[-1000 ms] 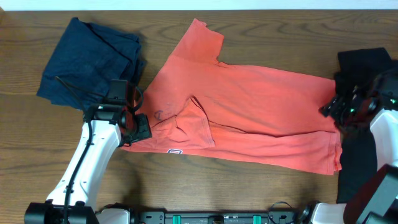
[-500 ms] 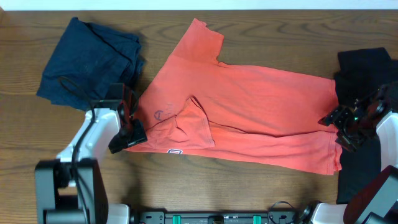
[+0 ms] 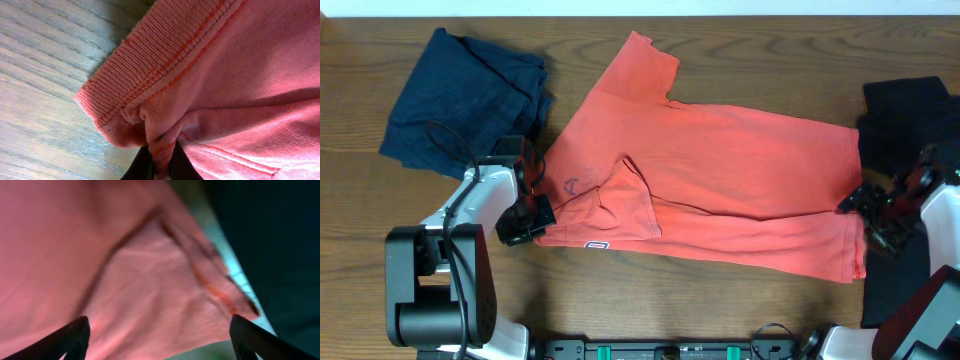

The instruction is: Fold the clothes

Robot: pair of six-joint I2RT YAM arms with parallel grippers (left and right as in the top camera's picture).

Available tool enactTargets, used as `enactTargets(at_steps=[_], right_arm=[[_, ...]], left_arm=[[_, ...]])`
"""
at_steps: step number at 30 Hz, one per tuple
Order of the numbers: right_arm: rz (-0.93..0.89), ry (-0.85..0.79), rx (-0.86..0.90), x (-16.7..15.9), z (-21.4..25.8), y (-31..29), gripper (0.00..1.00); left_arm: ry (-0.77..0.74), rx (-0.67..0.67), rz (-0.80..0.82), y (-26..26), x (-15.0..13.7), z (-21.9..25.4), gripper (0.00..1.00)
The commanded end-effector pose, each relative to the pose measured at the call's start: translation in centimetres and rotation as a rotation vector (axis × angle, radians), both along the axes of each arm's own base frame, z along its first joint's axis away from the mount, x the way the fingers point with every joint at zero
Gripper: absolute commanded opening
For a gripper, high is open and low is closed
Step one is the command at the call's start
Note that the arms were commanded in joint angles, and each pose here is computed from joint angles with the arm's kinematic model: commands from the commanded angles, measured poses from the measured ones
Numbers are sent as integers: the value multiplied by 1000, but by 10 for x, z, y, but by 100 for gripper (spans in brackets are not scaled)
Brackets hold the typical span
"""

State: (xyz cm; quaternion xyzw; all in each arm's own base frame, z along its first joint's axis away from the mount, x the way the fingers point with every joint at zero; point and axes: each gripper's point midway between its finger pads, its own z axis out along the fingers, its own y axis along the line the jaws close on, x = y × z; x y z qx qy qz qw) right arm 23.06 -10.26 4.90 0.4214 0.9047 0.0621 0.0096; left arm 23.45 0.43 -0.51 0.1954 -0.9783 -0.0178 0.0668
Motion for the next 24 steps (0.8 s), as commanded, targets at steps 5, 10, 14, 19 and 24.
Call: enactTargets(at_steps=[5,10,14,19,24], right_arm=[[-190,108,-47,-45,-41,-7,83],[-213,94,-14,-51,-55,-2,69],[-215,64,-40,-45,-56,-8,49],[-215,54,-47,-42,-54,-11,7],[-207,102,-61,-49,-48,-13,1]], left_arm=[[79,38,10,9,-18,-12,6],[79,38,10,9,-18,-12,6],[81,38,10,9,-18,-12,6],[94,37,20,10,-21,-10,6],[152,29,70,13,-36,-3,6]])
